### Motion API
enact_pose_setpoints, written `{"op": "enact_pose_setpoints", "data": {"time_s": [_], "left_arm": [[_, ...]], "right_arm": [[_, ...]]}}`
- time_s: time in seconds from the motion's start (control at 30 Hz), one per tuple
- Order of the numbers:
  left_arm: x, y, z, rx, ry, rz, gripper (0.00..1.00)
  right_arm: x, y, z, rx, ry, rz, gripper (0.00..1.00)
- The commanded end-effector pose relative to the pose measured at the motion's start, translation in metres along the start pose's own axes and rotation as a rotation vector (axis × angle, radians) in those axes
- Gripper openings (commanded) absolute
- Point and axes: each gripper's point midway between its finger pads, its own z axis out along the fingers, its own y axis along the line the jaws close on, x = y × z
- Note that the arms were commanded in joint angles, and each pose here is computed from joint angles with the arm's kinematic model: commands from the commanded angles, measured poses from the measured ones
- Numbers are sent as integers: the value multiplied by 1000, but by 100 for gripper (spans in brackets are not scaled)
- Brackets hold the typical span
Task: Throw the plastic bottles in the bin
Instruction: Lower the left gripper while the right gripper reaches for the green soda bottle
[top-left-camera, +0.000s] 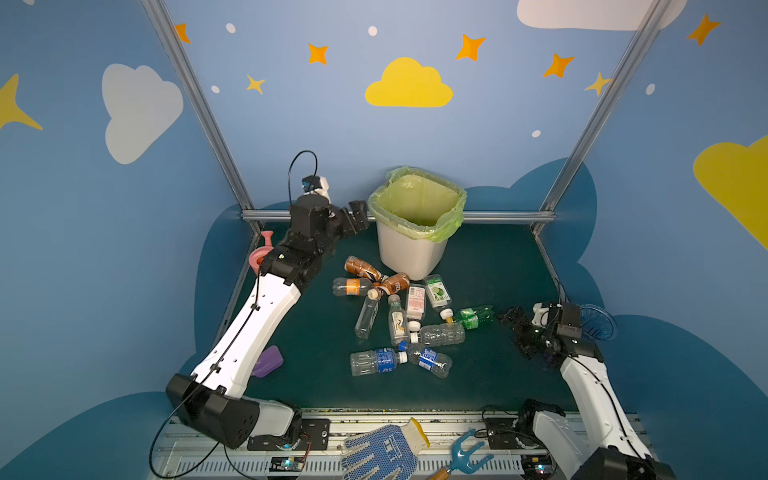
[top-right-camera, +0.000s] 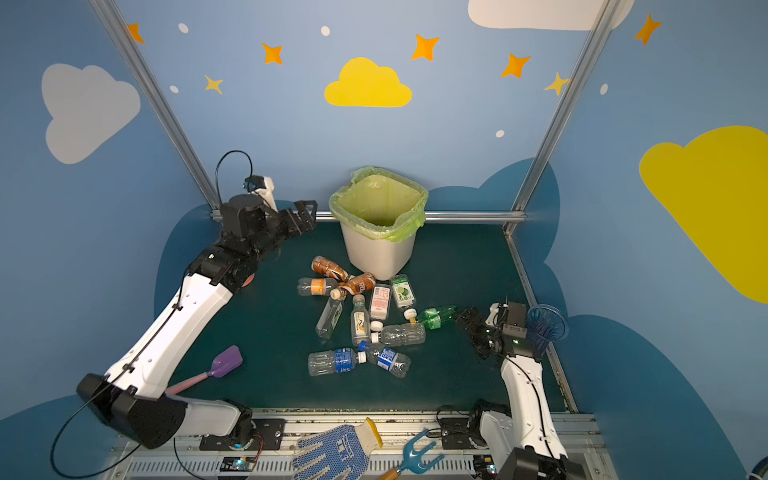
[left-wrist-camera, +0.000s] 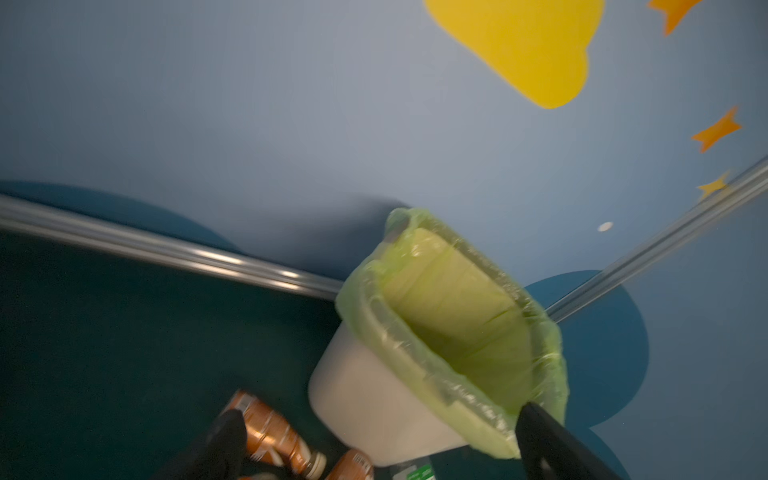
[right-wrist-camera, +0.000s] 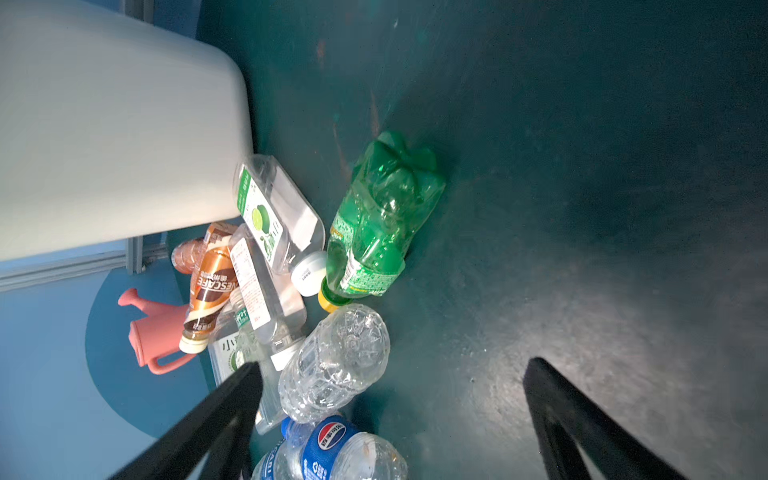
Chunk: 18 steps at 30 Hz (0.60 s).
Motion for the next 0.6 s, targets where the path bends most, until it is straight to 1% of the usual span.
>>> {"op": "enact_pose_setpoints", "data": {"time_s": [0.0,0.13,0.2,0.3,0.4,0.57], "left_arm": [[-6,23,-29,-24,-64,-43,100],[37,73,-45,-140,4,-47,100],[61,98,-54,-196,27,-75,100],[94,127,-66,-242,44,-120,100],[124,148,-75,-280,73,-163,100],[155,168,-87,-312,97,-200,100]], "right_arm": [[-3,10,15,-11,-7,33,98],[0,15,31,51,16,46,98],[1,16,40,95,30,64,98],[3,13,48,169,39,84,98],[-4,24,53,187,29,104,98],[-4,30,66,223,45,117,98]]}}
